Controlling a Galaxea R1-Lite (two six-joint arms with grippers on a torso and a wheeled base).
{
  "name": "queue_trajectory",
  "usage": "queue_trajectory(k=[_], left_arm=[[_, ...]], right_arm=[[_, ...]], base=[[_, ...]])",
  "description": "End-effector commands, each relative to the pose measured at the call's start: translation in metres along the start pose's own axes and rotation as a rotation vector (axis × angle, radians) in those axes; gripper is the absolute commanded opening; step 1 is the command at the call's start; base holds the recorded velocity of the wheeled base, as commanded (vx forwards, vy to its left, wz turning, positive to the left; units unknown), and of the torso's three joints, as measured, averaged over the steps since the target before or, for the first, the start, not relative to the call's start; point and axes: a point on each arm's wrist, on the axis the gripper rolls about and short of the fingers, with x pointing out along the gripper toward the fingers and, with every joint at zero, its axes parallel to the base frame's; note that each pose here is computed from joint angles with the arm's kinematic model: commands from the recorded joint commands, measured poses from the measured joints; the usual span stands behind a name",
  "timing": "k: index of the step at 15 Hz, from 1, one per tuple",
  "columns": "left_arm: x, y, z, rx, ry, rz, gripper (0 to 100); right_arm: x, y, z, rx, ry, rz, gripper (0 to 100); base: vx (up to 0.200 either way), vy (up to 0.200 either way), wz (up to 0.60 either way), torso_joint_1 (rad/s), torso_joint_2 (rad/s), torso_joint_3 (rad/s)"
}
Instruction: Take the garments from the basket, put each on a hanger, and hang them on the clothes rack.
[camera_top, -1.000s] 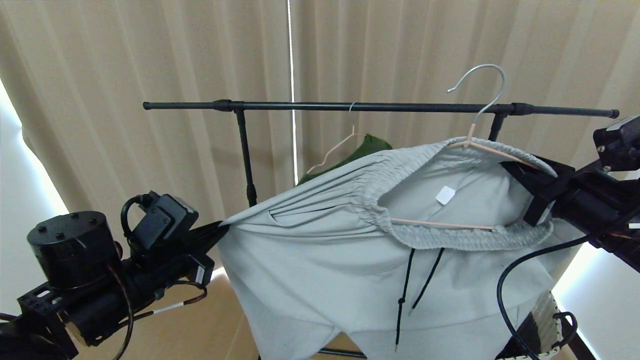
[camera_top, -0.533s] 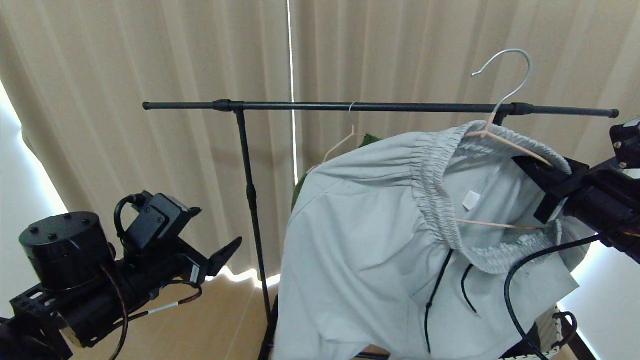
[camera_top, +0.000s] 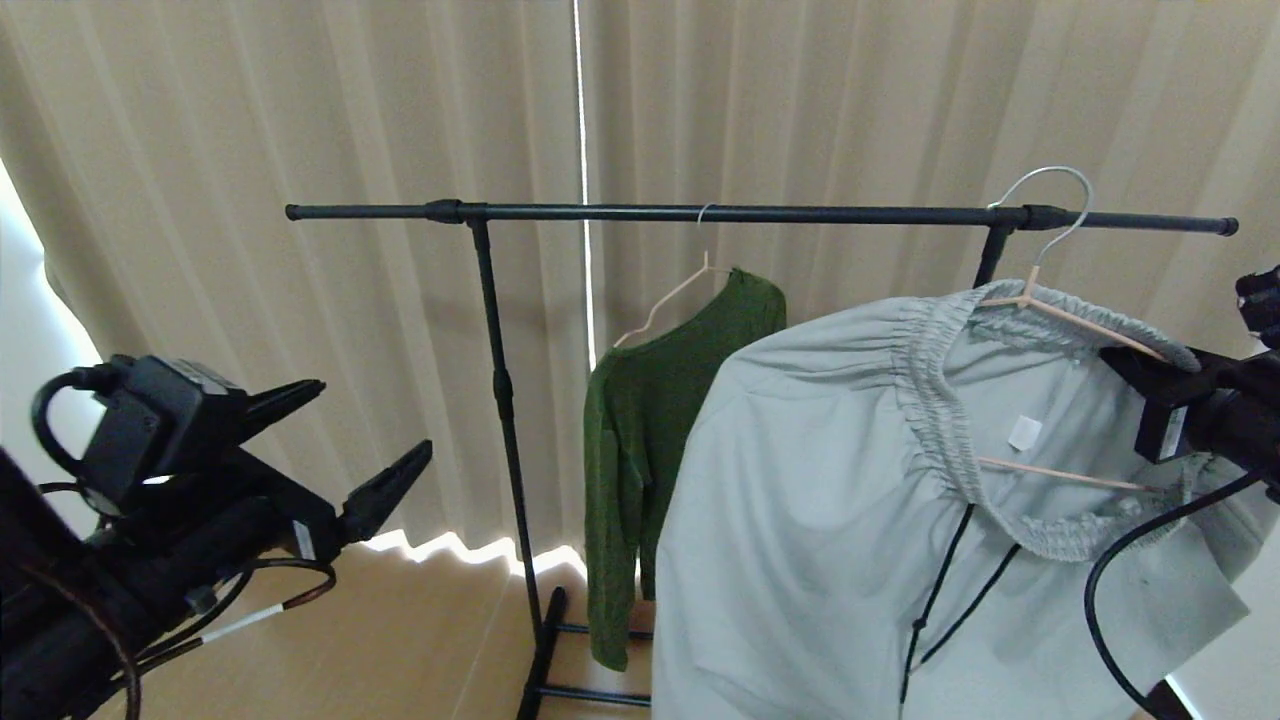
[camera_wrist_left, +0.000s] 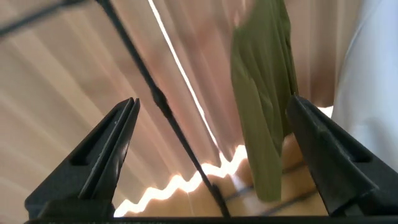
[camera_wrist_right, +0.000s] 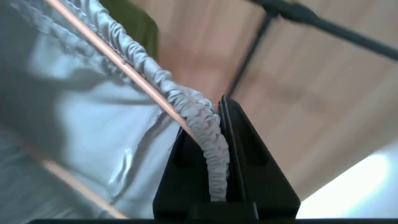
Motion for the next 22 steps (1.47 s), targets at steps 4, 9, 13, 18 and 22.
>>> queue_trajectory(k=[4,9,13,18,22], left_arm=[[-0.057,0.015,0.015,-0.098,-0.061,0.149,100],[-0.083,0.003,0.0,-0.119,0.008,0.135,100],[-0.089,0.002,-0.001,-0.159,0.03,0.13,100],[-0.083,-0.002,-0.006,-0.22,0.061,0.084,100],[-0.083,-0.004,-0.002,-0.232,0.04,0.058,100]], right_arm=[[-0.013,-0.021,0.019,0.009,0.105,-0.112,0],[-0.015,-0.022,0.01,-0.01,0.177,-0.204,0],[-0.013,-0.031,0.012,-0.012,0.172,-0.242,0],[-0.017,-0.038,0.011,-0.008,0.178,-0.283,0],[-0.017,-0.039,0.011,-0.027,0.179,-0.285,0]], base=[[0.0,0.0,0.0,0.0,0.0,0.0],[0.0,0.0,0.0,0.0,0.0,0.0],[0.0,0.0,0.0,0.0,0.0,0.0],[0.0,0.0,0.0,0.0,0.0,0.0],[0.0,0.0,0.0,0.0,0.0,0.0]])
